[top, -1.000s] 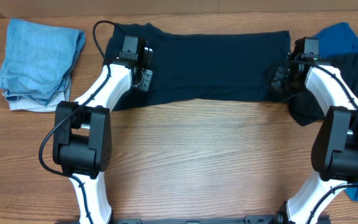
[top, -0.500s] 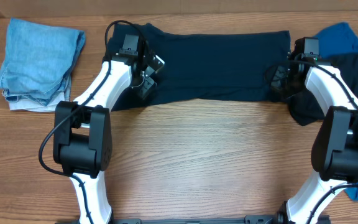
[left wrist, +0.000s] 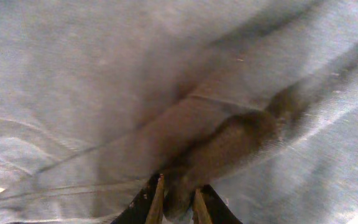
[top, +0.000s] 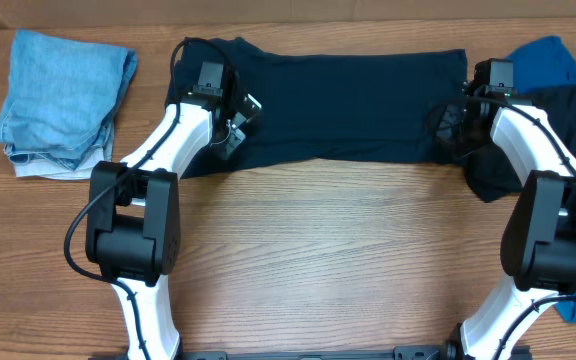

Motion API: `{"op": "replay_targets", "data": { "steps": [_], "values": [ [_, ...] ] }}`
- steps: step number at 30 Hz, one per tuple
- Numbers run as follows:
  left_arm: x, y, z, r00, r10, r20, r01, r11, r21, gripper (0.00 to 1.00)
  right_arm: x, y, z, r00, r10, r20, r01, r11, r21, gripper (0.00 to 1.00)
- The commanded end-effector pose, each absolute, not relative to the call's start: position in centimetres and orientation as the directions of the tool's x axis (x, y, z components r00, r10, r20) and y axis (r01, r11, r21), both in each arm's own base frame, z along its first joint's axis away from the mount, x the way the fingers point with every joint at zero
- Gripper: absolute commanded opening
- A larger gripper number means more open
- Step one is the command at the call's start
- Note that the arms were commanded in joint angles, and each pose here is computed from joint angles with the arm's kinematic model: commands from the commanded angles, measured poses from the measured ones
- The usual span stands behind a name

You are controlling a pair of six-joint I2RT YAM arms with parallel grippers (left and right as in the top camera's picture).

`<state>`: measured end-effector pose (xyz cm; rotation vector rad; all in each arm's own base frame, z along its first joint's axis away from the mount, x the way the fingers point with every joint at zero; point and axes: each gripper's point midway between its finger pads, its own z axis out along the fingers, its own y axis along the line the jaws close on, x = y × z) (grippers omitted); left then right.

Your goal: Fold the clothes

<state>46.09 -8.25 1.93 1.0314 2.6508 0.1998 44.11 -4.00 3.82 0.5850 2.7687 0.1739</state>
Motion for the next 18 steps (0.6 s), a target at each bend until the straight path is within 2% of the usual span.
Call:
{"op": "replay_targets", "data": {
  "steps": [1,4,10,11,13,14,15,18],
  "values": [
    [46.7,-7.3,1.7,-0.722,0.664,-0.197,0.601,0.741,0.299,0.11,44.0,-3.7,3.2,-0.878,0.403,-0.257,0.366,0.913,0.178,0.04],
    [48.1,-6.6,3.2,-0.759,0.609,-0.230,0.520,0.779,0.350,0.05,44.0,-3.8,3.2,-0.878,0.403,-0.258,0.367,0.913,0.178,0.04],
    [51.5,-7.4,5.6,-0.723,0.591,-0.359,0.457,0.798,0.394,0.12,44.0,-3.7,3.2,-0.878,0.403,-0.258,0.366,0.913,0.178,0.04],
    [51.8,-7.5,5.7,-0.717,0.590,-0.370,0.454,0.799,0.393,0.16,44.0,-3.7,3.2,-0.878,0.403,-0.258,0.366,0.913,0.178,0.04],
    [52.0,-7.8,5.8,-0.708,0.590,-0.390,0.458,0.802,0.383,0.34,44.0,-3.7,3.2,-0.878,0.403,-0.258,0.366,0.913,0.178,0.04],
    [52.2,-7.9,6.0,-0.704,0.589,-0.397,0.454,0.803,0.386,0.28,44.0,-3.8,3.2,-0.878,0.403,-0.258,0.367,0.913,0.178,0.04],
    [52.5,-7.9,6.1,-0.699,0.587,-0.408,0.449,0.804,0.389,0.28,44.0,-3.7,3.2,-0.878,0.403,-0.258,0.366,0.913,0.178,0.04],
    [53.4,-8.1,6.7,-0.694,0.557,-0.457,0.413,0.827,0.381,0.37,44.0,-3.7,3.2,-0.878,0.403,-0.258,0.366,0.913,0.179,0.04]
  ]
}}
